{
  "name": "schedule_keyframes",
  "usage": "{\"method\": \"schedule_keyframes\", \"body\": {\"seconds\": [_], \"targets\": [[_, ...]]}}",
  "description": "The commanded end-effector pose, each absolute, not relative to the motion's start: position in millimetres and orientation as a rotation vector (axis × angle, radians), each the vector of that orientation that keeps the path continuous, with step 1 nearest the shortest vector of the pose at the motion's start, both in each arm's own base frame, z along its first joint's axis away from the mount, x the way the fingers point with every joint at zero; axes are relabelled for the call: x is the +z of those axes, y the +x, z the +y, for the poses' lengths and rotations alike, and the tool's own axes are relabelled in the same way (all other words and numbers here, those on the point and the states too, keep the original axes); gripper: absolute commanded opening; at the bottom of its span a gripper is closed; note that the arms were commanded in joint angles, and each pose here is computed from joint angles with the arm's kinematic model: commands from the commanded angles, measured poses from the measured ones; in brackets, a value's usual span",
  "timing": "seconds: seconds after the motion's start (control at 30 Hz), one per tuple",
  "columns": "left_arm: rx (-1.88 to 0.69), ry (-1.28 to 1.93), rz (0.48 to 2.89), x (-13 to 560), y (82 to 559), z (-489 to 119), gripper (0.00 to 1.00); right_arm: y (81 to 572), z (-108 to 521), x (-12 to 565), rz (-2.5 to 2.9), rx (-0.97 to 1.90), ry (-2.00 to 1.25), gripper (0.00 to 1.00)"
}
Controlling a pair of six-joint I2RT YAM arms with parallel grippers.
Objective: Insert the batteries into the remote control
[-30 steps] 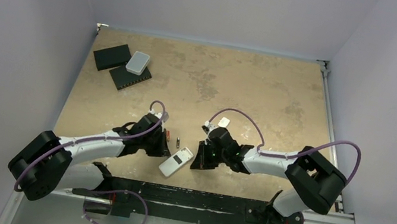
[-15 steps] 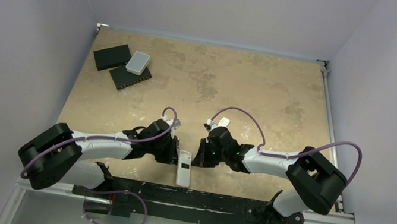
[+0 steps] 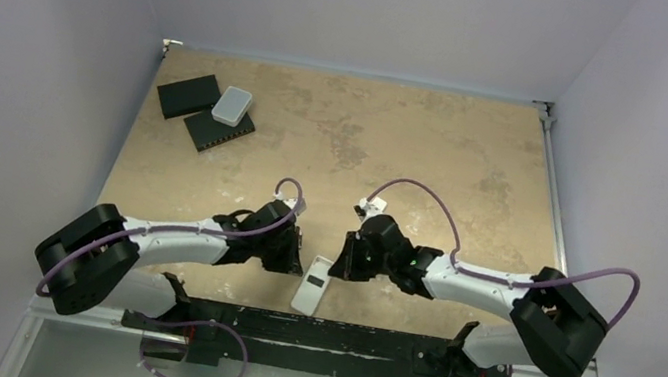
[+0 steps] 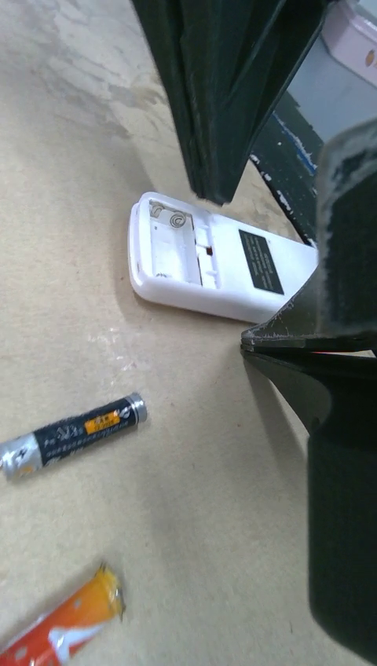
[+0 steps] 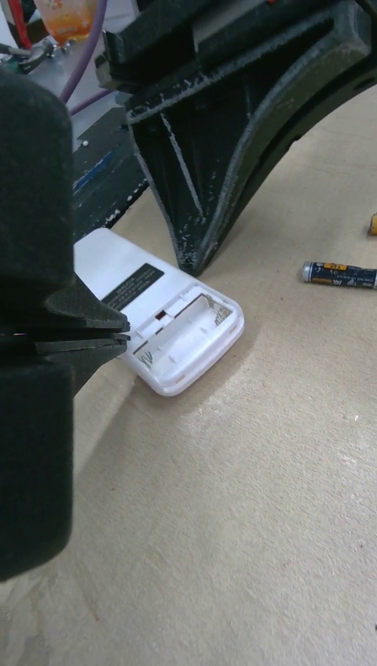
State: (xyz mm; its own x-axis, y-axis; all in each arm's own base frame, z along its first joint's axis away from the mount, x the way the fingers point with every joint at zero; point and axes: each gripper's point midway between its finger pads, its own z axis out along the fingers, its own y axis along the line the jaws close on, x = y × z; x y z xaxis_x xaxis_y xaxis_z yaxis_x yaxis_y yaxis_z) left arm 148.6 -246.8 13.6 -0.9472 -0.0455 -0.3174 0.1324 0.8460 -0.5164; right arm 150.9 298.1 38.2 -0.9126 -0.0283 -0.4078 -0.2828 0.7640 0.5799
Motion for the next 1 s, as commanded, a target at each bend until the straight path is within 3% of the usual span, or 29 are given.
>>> {"method": "schedule_keyframes", "body": {"seconds": [0.0, 0.27, 0.47, 0.67, 0.97], "targets": [[-0.551, 0.045, 2.733, 4.6, 156.3, -220.7, 0.0, 155.3, 287.9, 44.7, 2.557, 0.886, -0.192, 0.0], [-0.477, 0.047, 2.667, 30.1, 171.0, -213.7, 0.0, 165.7, 289.5, 77.2, 2.49, 0.869, -0.221, 0.01], [-0.509, 0.039, 2.589, 63.9, 178.4, -213.5, 0.03, 177.2, 296.0, 106.0, 2.428, 0.86, -0.262, 0.19], [-0.492, 0.023, 2.52, 98.2, 182.3, -202.8, 0.15, 188.8, 310.7, 123.3, 2.399, 0.855, -0.316, 0.29], [-0.445, -0.011, 2.428, 136.2, 186.3, -183.1, 0.42, 204.6, 335.7, 133.2, 2.394, 0.837, -0.417, 0.44]]}}
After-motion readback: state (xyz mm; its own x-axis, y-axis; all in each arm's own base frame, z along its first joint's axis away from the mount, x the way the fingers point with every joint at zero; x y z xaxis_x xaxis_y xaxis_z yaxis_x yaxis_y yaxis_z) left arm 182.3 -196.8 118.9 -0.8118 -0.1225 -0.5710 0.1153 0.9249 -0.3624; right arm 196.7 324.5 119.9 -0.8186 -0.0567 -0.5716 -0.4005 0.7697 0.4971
